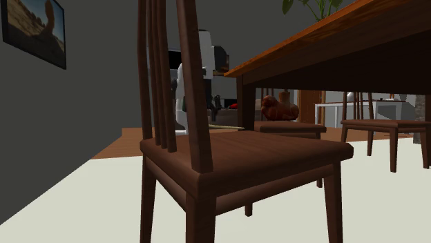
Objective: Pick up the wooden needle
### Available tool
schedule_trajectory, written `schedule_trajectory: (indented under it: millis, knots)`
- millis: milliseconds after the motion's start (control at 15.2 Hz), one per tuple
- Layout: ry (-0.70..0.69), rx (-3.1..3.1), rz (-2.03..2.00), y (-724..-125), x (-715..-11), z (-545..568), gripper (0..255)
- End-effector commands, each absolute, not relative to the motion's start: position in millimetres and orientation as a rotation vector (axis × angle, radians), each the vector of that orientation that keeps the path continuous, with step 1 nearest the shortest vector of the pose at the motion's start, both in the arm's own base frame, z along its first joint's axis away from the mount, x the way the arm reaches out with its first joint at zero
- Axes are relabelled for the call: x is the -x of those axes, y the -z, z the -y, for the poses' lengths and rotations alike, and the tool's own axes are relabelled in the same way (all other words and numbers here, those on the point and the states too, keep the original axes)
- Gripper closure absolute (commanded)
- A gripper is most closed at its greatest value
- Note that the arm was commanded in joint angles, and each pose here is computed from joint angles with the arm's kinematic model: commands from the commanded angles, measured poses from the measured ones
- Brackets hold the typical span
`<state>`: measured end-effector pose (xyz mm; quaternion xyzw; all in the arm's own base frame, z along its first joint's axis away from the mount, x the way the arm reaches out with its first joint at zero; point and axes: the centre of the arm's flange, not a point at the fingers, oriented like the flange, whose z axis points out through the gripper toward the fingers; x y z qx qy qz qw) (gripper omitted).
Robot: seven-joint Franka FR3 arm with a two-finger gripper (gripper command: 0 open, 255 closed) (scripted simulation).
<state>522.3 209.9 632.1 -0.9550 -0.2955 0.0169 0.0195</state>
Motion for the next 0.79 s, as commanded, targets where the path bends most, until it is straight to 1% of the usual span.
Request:
schedule_trajectory:
  millis: [0, 330, 726]
  knots:
    - [-0.034, 2.935, 0.960, -641.7, -536.8, -229.6, 0]
    - [0.005, 2.874, 1.054, -661.7, -564.8, -269.4, 0]
    - [0.005, 2.874, 1.054, -630.0, -564.8, -269.4, 0]
